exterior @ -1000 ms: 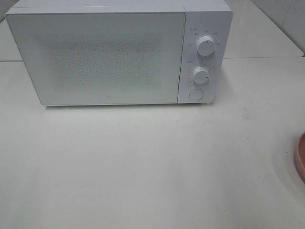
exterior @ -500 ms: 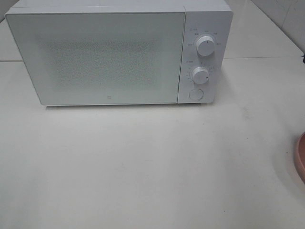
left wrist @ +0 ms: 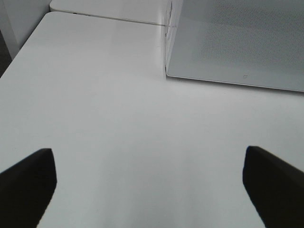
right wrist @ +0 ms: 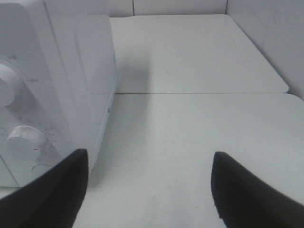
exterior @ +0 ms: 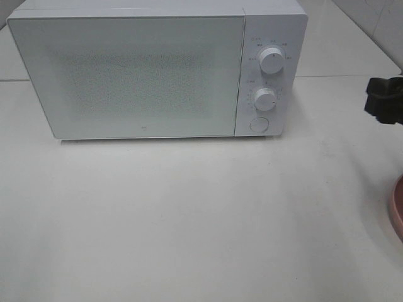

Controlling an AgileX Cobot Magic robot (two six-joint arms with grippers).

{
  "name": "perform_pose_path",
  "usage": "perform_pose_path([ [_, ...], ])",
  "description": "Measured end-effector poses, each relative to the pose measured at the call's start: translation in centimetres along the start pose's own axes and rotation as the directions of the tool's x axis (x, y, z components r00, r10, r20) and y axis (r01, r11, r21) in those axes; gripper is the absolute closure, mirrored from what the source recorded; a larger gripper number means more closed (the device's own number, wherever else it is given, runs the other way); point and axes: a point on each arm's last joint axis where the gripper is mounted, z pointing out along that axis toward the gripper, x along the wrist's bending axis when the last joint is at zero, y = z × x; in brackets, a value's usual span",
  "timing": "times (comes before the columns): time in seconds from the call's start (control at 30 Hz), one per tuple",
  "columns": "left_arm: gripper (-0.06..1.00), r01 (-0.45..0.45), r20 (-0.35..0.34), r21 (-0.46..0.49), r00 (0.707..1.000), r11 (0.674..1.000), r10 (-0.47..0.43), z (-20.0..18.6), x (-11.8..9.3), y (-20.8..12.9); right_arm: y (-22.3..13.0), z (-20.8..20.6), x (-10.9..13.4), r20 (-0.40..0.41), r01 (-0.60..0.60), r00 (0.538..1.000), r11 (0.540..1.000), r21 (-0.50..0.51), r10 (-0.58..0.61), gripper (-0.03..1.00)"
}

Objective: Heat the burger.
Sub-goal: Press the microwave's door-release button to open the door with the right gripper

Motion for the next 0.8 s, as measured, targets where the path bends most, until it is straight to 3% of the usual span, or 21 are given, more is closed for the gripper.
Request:
perform_pose_path([
  [0.2, -0.04, 0.000, 0.000, 0.000, 1.000, 1.000, 0.000, 0.0, 0.0, 0.0, -1.4, 1.1, 2.3, -0.023, 0.040, 0.999, 0.999, 0.008, -0.039, 0.25],
  [0.27, -0.04, 0.000, 0.000, 0.000, 1.000, 1.000, 0.000, 0.0, 0.0, 0.0, -2.5, 1.5, 4.2, -0.033, 0.072, 0.997, 0.997, 0.010, -0.072, 0.25],
  [0.63, -0.04, 0.000, 0.000, 0.000, 1.000, 1.000, 0.000, 0.0, 0.0, 0.0, -5.1, 1.5, 8.0, 0.022, 0.116, 0.993, 0.993, 0.017, -0.117, 0.25],
  [0.8, -0.04, 0.000, 0.000, 0.000, 1.000, 1.000, 0.000, 0.0, 0.0, 0.0, -5.7, 1.7, 9.5, 0.004, 0.129, 0.992, 0.991, 0.034, -0.129, 0.25],
])
